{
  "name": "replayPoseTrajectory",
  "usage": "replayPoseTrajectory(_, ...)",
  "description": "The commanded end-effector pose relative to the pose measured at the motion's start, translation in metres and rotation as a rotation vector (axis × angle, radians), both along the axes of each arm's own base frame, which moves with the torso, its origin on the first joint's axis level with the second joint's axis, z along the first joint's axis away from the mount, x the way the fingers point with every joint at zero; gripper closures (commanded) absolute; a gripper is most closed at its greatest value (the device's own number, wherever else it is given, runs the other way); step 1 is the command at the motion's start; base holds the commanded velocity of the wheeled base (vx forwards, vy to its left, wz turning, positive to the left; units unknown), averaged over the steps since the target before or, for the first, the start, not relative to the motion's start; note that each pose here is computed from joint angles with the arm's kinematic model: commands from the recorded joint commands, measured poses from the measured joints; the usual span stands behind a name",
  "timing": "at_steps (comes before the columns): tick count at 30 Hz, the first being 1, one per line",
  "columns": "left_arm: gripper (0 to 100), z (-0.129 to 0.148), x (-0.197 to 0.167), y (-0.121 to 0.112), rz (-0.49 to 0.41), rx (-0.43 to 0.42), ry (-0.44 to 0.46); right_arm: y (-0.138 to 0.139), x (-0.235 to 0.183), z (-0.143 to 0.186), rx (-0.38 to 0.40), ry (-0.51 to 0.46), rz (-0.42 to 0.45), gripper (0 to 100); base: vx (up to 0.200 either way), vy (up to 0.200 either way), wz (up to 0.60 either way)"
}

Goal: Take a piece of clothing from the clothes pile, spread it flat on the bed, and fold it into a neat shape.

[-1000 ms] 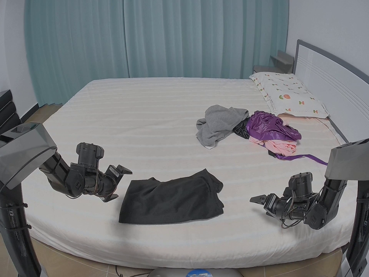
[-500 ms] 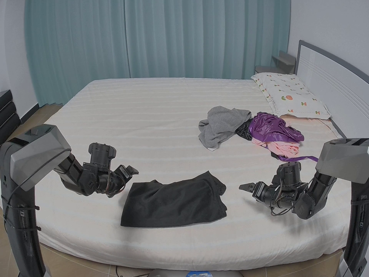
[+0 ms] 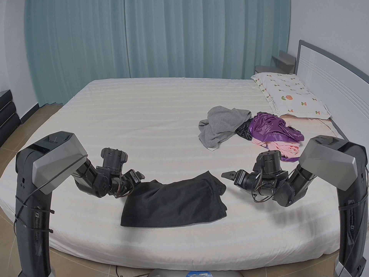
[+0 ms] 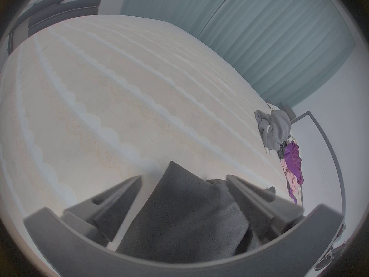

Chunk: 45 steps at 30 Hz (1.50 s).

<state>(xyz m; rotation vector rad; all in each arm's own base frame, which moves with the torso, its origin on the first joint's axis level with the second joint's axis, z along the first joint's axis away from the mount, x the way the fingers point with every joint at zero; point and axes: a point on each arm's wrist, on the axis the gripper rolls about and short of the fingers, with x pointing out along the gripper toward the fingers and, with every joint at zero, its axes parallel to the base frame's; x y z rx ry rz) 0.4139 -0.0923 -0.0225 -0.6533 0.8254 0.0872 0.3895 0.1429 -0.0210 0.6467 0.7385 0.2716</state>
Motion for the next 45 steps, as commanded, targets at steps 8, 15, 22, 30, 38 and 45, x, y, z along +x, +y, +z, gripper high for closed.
replayPoseTrajectory(8,100,-0.014,-0.001,-0.005,0.022,0.045,0.018,0.033,0.028,-0.011,-0.039,-0.006,0.044,0,0.000,0.000,0.00)
replayPoseTrajectory(15,100,-0.008,0.001,-0.001,0.124,0.000,0.010,0.041,0.044,-0.013,-0.080,-0.045,0.057,0,0.000,0.000,0.00)
replayPoseTrajectory(22,100,0.000,-0.001,0.002,0.162,-0.039,0.003,0.057,0.054,-0.019,-0.117,-0.075,0.116,0,0.000,0.000,0.00)
replayPoseTrajectory(30,100,-0.002,-0.004,0.002,0.161,-0.033,0.016,0.071,0.059,-0.028,-0.134,-0.057,0.148,0,0.000,0.000,0.00)
replayPoseTrajectory(38,100,-0.003,-0.004,0.002,0.158,-0.025,0.017,0.071,0.065,-0.029,-0.136,-0.058,0.132,100,0.000,0.000,0.00)
replayPoseTrajectory(45,100,-0.007,-0.003,0.010,0.209,0.011,0.014,0.061,0.071,-0.025,-0.150,-0.065,0.050,100,0.000,0.000,0.00)
